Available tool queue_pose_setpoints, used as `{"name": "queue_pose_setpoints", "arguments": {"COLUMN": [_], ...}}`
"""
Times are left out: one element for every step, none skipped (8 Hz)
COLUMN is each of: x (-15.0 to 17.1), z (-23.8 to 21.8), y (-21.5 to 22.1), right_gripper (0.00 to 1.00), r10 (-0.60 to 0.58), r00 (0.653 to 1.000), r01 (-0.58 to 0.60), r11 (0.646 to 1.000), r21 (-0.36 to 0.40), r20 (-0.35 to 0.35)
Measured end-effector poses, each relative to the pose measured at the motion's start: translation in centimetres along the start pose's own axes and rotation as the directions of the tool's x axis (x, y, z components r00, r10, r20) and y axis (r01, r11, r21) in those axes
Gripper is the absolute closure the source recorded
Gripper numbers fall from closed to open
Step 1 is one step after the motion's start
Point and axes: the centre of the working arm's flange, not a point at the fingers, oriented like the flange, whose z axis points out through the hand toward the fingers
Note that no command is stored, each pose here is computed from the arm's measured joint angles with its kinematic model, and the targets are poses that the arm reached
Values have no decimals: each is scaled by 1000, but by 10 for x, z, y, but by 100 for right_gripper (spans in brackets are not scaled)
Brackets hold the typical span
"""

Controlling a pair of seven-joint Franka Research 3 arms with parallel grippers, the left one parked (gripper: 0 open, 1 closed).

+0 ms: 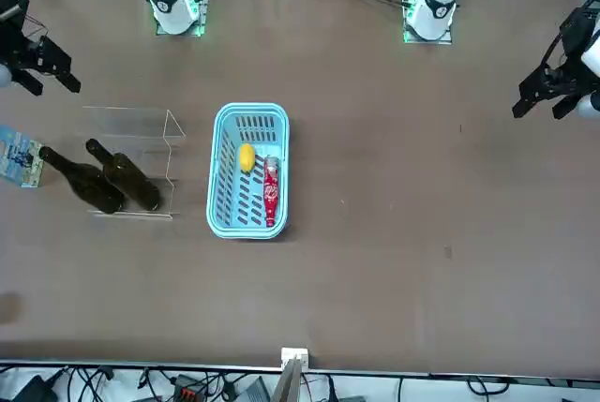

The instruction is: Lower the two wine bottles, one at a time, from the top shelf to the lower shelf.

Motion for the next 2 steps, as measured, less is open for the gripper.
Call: {"name": "queue_pose_setpoints", "arguments": {"x": [1,2], "z": [1,2], "y": [0,1], "right_gripper": [0,0], "r10": [18,32], "r00": [1000,999], "r01": [-18,-32], "r11": [1000,999], "r21": [-1,-2], "r20": [1,1]}}
